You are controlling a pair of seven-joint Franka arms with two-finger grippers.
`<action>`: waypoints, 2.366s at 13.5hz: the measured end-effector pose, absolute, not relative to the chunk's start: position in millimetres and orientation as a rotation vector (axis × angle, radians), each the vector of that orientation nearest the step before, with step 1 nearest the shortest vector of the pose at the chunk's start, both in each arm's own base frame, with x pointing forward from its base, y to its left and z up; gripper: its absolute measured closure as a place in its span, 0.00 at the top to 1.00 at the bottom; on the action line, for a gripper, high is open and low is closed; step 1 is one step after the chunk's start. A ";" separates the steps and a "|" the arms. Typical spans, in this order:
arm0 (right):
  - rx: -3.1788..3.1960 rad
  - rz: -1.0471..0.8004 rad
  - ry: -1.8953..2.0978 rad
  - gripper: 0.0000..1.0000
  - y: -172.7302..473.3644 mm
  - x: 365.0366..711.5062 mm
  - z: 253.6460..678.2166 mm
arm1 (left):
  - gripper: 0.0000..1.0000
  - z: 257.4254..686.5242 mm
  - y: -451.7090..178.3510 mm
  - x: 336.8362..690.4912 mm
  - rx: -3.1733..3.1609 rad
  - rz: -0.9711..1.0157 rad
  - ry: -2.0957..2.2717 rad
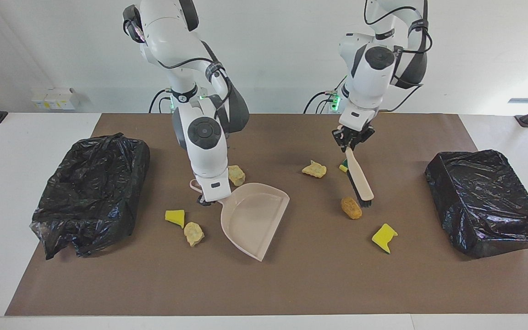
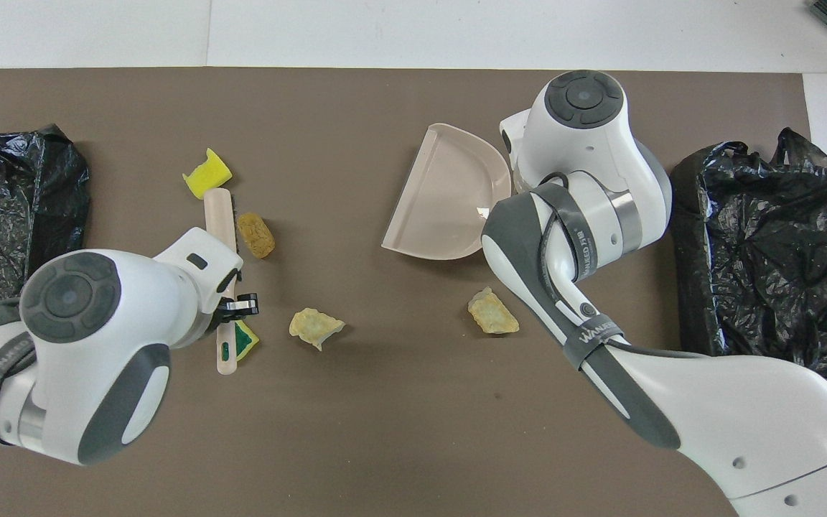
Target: Sweep and dump trash in bin
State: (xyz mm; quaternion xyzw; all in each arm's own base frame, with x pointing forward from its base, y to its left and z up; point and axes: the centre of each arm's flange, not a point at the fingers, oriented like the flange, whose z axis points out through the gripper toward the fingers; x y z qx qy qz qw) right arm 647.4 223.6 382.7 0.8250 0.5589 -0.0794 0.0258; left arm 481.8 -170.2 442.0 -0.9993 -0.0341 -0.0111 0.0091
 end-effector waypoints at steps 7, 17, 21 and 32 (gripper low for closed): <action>2.154 -0.269 2.150 0.32 247.9 646.9 340.3 | 0.26 419.1 -70.3 573.0 -3.100 0.023 0.277; 2.234 -0.326 2.048 0.32 264.3 634.6 341.1 | 0.26 365.3 -83.3 591.4 -3.104 0.092 0.608; 2.278 -0.380 1.964 0.32 298.1 611.6 345.2 | 0.26 359.9 -145.5 558.4 -3.130 0.171 0.639; 2.295 -0.403 1.935 0.32 290.6 610.0 340.2 | 0.26 375.5 -324.4 460.9 -3.306 0.216 0.543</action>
